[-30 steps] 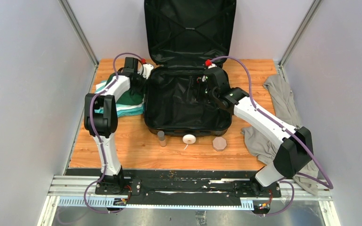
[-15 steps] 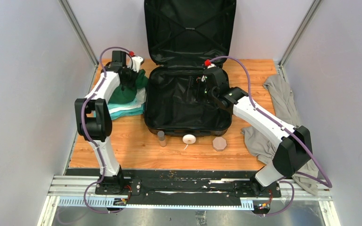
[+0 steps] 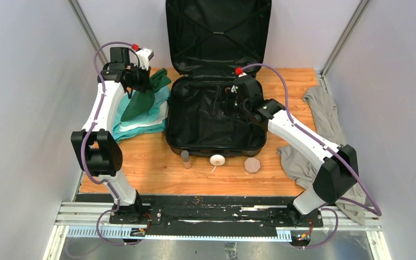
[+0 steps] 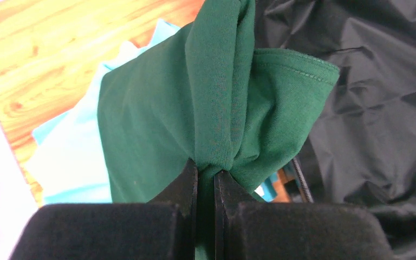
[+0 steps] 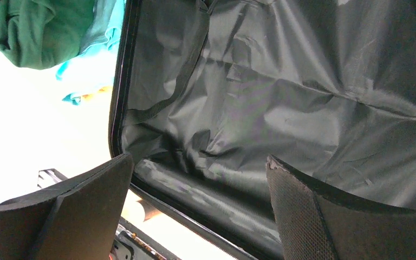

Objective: Pack the luggage

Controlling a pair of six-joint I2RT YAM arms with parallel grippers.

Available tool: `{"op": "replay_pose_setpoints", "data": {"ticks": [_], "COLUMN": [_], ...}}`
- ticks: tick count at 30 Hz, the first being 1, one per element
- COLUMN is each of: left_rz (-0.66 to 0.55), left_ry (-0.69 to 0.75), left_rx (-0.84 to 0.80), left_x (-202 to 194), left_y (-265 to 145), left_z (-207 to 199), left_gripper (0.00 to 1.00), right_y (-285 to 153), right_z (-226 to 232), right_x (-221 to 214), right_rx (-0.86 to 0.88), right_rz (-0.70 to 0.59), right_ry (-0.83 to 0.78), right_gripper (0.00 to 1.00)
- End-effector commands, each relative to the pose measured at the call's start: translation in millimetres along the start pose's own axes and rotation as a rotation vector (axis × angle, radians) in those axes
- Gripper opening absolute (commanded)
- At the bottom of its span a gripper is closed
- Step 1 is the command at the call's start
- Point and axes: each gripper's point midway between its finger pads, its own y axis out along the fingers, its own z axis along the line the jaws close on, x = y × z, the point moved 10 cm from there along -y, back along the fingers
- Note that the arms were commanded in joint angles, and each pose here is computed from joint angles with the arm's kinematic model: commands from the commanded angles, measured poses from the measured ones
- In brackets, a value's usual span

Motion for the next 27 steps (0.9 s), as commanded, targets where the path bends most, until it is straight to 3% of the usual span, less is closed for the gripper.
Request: {"op": "replay_pose_setpoints", "data": {"ticks": [1,9,19,27], "left_rz": [-0.069,-0.095,-0.113,-0.045], "left_ry": [-0.079,-0.234,-0.375,-0.436], "left_rx": [-0.124,-0.378,-0.498,-0.560], "left_x": [16.1,35.4,39.7,24.6], "left_y": [-13.2,9.2,68.7,116.5], "left_z": [-22.1,-99.4,-166.8,-206.9], "left_gripper": [0.00,0.00,0.00,0.00], "right_y": [-5.1,-15.5,-24.0,-25.8], "right_z": [3.0,-17.7,-47.1,-68.5], "right_x": [6.9,10.4,10.0,9.4], "right_rx": [0.026,0.029,-0.005,-0.021], "right_rz": [0.003,-0.010,-0.014,-0.018], "right_ry": [0.043,0.145,0.243,0.315], "right_gripper": [0.96,0.97,0.99,1.00]}}
